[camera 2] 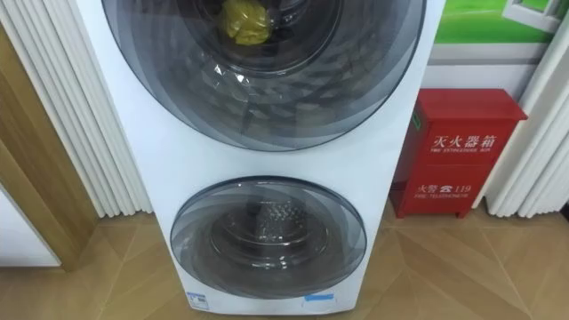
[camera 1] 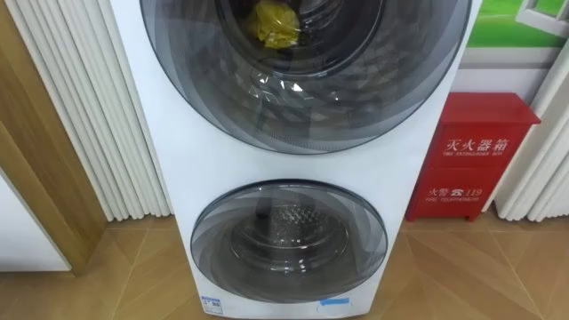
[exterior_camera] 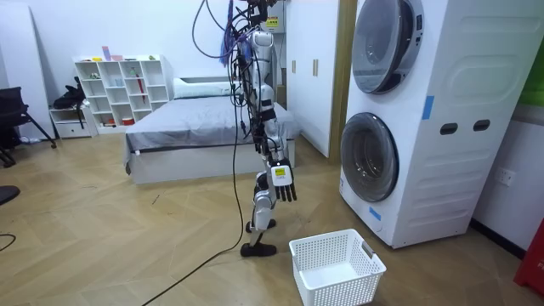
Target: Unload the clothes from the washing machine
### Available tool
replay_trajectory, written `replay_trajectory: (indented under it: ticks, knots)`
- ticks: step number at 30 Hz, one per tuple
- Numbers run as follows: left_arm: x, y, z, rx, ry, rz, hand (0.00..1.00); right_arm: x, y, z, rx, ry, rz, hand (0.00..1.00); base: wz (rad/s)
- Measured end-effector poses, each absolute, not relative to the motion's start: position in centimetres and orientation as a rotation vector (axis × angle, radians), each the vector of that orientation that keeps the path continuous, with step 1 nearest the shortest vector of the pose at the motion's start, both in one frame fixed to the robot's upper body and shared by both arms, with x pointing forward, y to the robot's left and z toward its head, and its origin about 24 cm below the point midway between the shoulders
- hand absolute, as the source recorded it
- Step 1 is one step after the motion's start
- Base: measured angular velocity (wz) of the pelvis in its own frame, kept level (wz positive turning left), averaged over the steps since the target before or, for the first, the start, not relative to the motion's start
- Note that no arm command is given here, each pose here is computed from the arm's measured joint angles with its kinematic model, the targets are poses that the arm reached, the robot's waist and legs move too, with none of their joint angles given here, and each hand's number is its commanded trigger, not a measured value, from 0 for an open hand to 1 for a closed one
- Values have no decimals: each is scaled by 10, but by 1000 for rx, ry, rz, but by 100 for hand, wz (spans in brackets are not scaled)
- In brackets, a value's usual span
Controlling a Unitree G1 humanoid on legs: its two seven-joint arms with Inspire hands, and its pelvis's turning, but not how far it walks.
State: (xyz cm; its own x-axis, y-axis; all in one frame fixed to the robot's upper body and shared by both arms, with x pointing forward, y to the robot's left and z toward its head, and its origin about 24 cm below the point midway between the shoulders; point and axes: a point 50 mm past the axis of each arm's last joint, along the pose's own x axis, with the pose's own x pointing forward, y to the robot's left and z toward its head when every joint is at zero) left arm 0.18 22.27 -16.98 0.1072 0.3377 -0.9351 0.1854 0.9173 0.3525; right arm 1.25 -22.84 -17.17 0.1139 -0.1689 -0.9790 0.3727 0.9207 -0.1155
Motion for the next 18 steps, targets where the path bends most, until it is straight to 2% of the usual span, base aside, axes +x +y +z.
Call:
replay_trajectory:
  ticks: [18]
  knots:
    - [4, 223, -170, 434, 1475, 118, 0, 12, -229, -171, 187, 1408, -384, 0, 0]
